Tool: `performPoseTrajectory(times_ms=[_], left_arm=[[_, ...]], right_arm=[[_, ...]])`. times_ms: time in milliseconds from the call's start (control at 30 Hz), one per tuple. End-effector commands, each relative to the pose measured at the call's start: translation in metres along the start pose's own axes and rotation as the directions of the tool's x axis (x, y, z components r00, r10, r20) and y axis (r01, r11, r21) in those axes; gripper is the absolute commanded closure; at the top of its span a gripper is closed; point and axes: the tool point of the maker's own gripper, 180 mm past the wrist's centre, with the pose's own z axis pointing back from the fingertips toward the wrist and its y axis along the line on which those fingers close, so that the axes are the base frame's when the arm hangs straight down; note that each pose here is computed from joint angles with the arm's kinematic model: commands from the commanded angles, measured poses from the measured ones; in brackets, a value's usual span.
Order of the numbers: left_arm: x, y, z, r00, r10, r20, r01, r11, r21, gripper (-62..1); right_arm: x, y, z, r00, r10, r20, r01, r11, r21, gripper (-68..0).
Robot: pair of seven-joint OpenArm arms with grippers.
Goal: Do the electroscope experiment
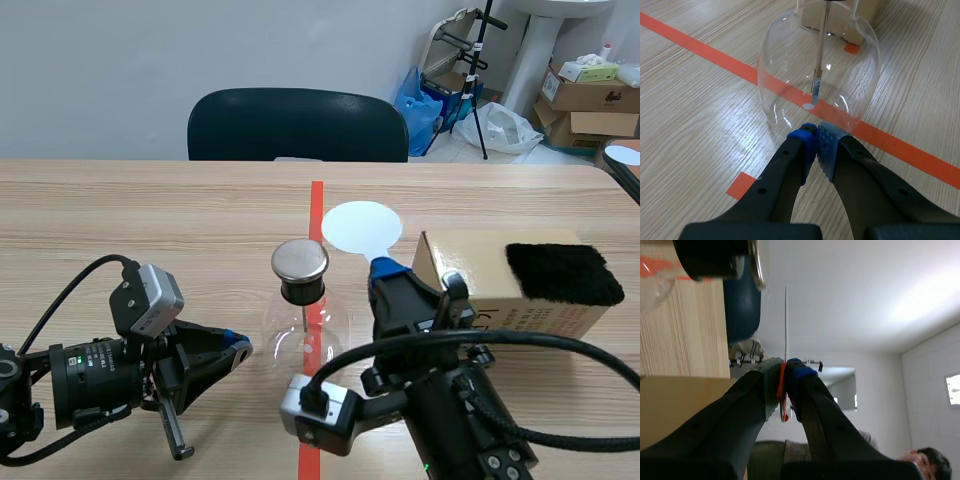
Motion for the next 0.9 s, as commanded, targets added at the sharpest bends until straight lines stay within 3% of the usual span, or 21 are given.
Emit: performPoseTrajectory(times_ms=[0,167,400,633,867], left_arm=[[0.013,0.003,-0.003,0.999,-0.003,0.046,0.002,1.0,0.008,-3.8],[0.013,0.003,-0.003,0.999,-0.003,0.046,0.002,1.0,0.008,-3.8],[0.013,0.003,-0.003,0.999,-0.003,0.046,0.002,1.0,0.008,-3.8],[0.013,0.003,-0.003,0.999,-0.003,0.046,0.002,1.0,0.008,-3.8],[0.013,0.002,-0.003,0.999,-0.001,0.045,0.001,1.0,0.007,-3.8]], right_arm=[[-0.01,-0.006,-0.003,0.999,0.004,-0.039,-0.005,1.0,-0.025,-1.0],[-0.031,-0.006,-0.001,0.988,0.002,-0.152,-0.005,1.0,-0.025,-1.0],[-0.046,-0.006,0.002,0.972,-0.001,-0.235,-0.005,1.0,-0.025,-1.0],[-0.053,-0.006,0.004,0.96,-0.002,-0.278,-0.005,1.0,-0.025,-1.0],[-0.053,-0.006,0.004,0.96,-0.002,-0.279,-0.005,1.0,-0.025,-1.0]])
